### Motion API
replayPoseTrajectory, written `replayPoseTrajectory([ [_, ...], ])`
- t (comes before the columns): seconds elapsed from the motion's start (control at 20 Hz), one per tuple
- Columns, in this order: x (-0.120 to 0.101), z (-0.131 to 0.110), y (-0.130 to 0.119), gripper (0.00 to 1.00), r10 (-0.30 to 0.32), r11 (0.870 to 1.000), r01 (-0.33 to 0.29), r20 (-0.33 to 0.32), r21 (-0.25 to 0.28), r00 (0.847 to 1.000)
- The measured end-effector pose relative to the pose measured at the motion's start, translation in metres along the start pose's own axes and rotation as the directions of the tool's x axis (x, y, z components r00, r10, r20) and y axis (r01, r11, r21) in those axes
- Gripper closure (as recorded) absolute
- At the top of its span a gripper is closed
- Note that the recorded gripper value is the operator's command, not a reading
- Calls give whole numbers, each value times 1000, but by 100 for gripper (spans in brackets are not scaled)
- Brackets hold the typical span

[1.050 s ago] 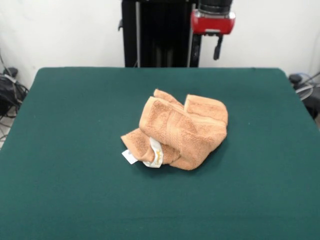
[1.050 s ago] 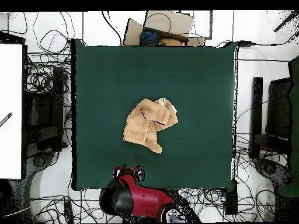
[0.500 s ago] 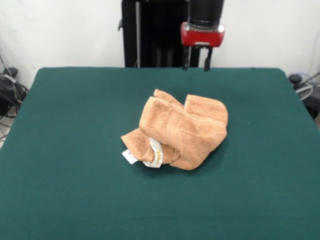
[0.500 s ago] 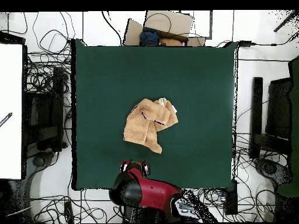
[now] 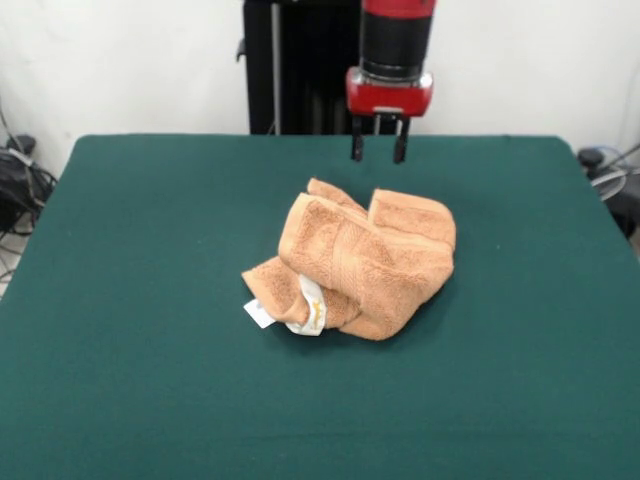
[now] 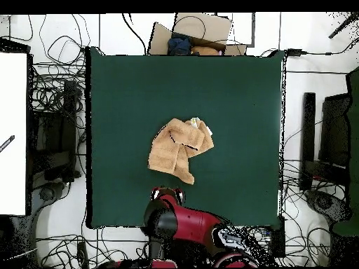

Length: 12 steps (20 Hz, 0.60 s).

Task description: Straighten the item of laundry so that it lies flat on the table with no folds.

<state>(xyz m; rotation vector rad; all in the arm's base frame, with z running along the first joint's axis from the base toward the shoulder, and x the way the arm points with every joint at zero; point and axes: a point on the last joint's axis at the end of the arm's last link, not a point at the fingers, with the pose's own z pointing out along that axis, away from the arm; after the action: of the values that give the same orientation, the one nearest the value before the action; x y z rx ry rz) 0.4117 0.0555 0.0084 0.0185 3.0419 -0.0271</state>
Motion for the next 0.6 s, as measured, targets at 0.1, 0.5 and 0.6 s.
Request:
replayPoseTrajectory([
  [0.1,-5,5,-2,0,-8,1000,8,8,0,1000],
  [0.5,-21,17,-18,0,-2,1000,2,30,6,1000],
  [0.6,-26,20,-23,0,6,1000,-6,30,8,1000],
])
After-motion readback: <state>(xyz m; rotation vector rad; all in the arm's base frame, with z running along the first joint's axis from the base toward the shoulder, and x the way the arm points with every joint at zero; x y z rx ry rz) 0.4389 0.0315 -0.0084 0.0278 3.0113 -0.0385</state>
